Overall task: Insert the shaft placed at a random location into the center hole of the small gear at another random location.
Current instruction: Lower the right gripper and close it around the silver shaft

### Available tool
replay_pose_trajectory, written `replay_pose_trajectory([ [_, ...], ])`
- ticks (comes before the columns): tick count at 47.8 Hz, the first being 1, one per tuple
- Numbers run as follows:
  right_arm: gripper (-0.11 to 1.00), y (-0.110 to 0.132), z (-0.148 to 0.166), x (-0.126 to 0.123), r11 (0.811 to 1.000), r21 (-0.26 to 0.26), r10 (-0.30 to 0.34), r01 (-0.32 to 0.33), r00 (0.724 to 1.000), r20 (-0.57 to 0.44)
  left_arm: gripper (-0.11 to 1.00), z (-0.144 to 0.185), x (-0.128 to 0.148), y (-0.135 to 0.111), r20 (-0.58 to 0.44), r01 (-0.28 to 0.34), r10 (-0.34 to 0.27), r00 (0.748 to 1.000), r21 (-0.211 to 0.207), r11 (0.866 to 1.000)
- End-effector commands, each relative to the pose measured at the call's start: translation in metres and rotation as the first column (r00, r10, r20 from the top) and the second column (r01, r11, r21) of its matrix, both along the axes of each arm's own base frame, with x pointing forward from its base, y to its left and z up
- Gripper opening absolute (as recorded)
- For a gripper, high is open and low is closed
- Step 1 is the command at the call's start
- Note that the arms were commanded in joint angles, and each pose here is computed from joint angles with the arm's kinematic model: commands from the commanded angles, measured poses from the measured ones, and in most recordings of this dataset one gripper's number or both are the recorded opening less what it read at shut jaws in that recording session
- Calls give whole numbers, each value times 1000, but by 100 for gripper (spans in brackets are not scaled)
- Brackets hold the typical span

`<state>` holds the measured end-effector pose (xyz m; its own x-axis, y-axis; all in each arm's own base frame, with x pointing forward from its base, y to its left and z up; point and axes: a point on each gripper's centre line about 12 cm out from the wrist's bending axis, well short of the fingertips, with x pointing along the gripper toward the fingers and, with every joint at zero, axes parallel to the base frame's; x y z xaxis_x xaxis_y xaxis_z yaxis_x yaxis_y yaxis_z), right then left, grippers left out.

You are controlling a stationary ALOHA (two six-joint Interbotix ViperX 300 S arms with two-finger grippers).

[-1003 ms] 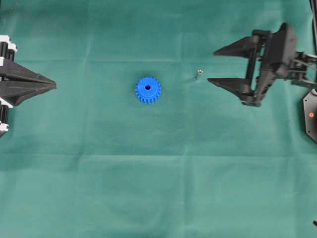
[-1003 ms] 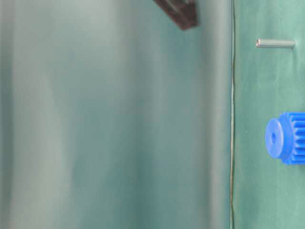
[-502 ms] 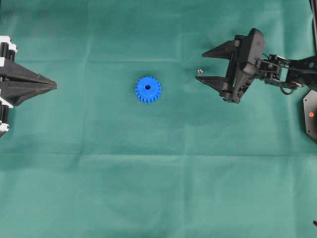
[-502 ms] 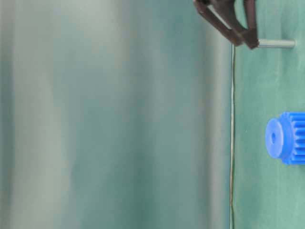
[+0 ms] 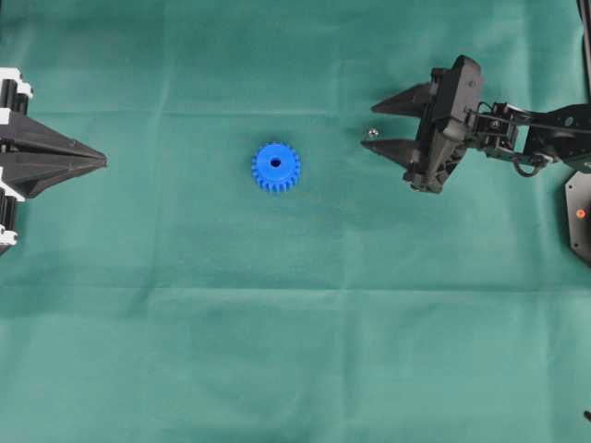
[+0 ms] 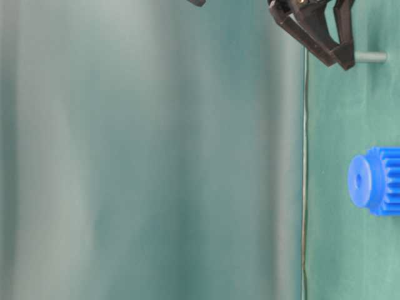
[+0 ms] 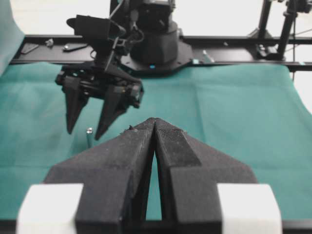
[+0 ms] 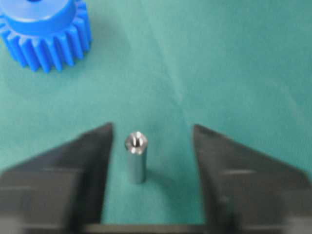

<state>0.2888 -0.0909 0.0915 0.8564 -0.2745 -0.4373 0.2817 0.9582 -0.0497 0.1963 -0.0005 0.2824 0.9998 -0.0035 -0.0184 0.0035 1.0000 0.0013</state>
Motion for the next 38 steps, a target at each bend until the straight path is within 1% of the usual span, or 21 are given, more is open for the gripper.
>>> replay_pose_trajectory([
  [1,49,1,7,5,1000,-14,12,-12,999,29,0,9,2,0,21,0,0,1000,0,1000],
  [5,24,3,7,6,1000,-13,20,-19,999,28,0,8,2,0,17,0,0,1000,1,1000],
  [7,16,4,6,6,1000,-13,23,-22,999,26,0,8,2,0,17,1,-1,1000,1,1000],
  [8,14,4,6,6,1000,-13,24,-24,999,26,0,7,2,0,15,1,-1,1000,1,1000],
  [25,14,5,10,8,1000,-12,25,-24,999,35,0,8,2,0,15,1,-1,1000,0,1000],
  [32,14,4,25,10,1000,-12,23,-23,999,38,0,8,2,0,17,1,-1,1000,0,1000],
  [38,14,4,46,10,1000,-15,25,-24,999,45,0,8,2,0,15,1,-1,1000,0,1000],
])
